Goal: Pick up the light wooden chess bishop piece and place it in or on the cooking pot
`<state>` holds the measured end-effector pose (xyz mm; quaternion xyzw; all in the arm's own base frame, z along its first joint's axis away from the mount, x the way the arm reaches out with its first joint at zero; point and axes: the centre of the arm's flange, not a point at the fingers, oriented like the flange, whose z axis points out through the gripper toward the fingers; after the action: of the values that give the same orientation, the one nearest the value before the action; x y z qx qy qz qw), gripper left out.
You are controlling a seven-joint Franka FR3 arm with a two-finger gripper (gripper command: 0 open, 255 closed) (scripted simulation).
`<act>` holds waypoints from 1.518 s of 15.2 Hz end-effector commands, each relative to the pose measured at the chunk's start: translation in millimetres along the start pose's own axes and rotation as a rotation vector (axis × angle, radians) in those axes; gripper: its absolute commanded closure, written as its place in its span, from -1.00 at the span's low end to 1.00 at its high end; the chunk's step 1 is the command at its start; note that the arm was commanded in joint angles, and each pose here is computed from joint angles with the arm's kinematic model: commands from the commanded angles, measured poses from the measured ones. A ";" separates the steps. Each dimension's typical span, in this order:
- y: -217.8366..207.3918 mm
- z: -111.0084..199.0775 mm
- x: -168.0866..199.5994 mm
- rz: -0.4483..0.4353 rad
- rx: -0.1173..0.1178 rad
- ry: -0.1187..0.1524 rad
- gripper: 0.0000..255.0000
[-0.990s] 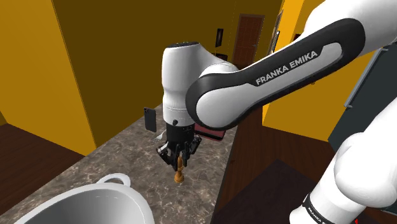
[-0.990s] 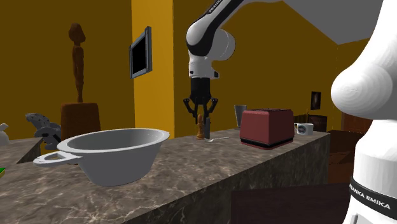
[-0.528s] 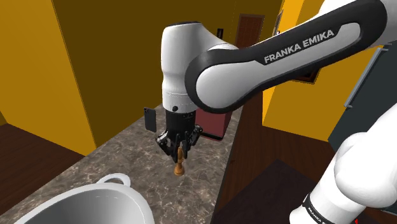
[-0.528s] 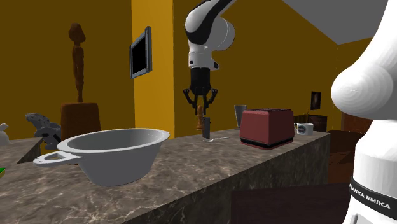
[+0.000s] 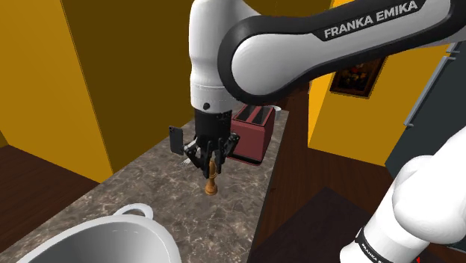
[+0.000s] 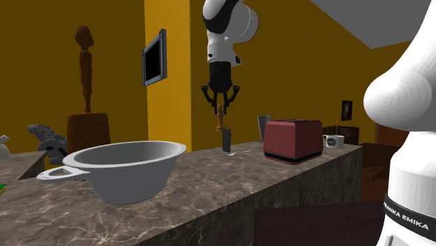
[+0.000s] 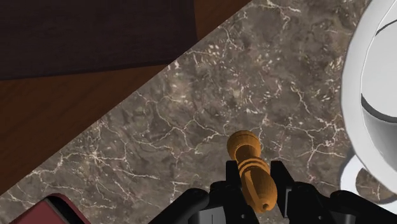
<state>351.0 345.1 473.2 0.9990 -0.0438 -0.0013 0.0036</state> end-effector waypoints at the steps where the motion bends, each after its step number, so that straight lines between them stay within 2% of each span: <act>1: -0.2 -11.4 -0.1 0.000 0.000 0.000 1.00; 2: -0.2 -15.3 -0.1 0.000 0.000 0.000 1.00; 23: -269.5 -40.4 -60.5 0.000 0.000 0.000 1.00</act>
<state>317.4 607.4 511.4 0.9991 -0.0427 -0.0019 0.0029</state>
